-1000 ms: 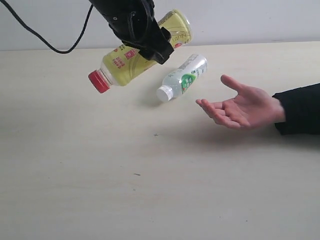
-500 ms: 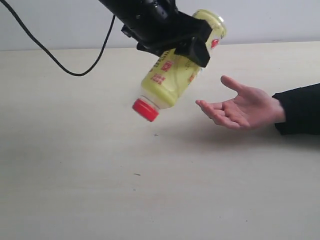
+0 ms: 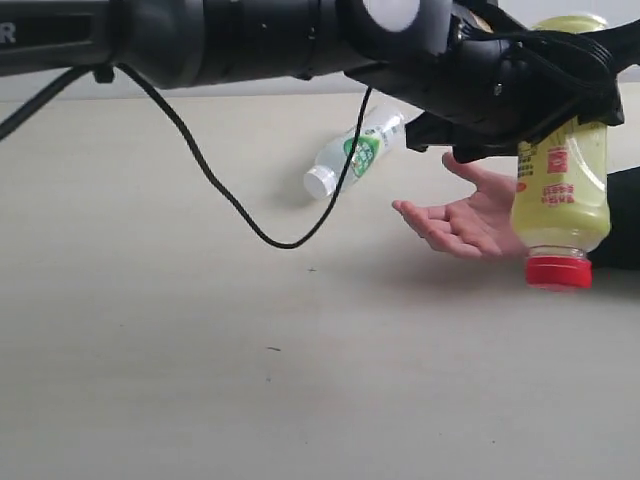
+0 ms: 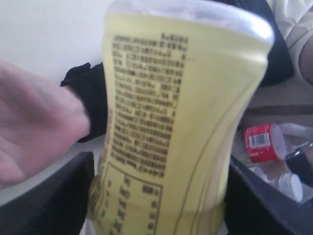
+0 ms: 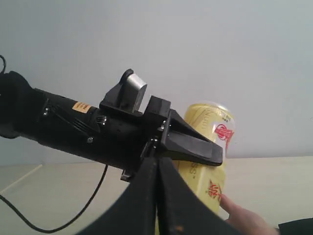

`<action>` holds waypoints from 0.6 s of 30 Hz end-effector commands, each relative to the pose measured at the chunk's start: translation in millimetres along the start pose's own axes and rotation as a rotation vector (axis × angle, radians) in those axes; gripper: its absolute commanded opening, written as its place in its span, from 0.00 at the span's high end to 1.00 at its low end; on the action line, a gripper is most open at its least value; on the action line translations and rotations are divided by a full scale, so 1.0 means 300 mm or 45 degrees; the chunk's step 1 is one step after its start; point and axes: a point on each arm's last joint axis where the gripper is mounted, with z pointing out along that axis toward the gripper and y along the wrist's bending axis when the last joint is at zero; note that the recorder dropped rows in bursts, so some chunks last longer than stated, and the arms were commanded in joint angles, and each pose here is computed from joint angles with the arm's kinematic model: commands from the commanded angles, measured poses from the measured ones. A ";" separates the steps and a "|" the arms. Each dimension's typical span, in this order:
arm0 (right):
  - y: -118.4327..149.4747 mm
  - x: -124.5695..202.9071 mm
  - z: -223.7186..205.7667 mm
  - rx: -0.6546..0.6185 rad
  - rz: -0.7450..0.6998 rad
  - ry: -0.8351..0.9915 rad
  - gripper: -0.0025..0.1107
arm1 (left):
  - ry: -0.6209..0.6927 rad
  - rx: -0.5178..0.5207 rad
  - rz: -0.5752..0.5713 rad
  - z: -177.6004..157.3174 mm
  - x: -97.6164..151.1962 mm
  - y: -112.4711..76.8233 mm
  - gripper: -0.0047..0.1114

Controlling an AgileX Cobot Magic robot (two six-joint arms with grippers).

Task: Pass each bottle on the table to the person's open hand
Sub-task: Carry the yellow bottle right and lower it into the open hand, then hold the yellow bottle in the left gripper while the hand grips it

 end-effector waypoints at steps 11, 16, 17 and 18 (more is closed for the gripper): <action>-0.002 0.002 -0.001 0.005 -0.016 -0.009 0.98 | -0.173 -0.055 -0.379 0.196 0.014 0.172 0.96; -0.002 0.002 -0.001 0.005 -0.016 -0.009 0.98 | -0.182 -0.080 -0.367 0.199 -0.002 0.203 0.96; -0.002 0.002 -0.001 0.005 -0.016 -0.009 0.98 | -0.185 -0.084 -0.355 0.198 -0.005 0.206 0.96; -0.002 0.002 -0.001 0.005 -0.016 -0.009 0.98 | -0.185 -0.084 -0.352 0.198 -0.005 0.207 0.96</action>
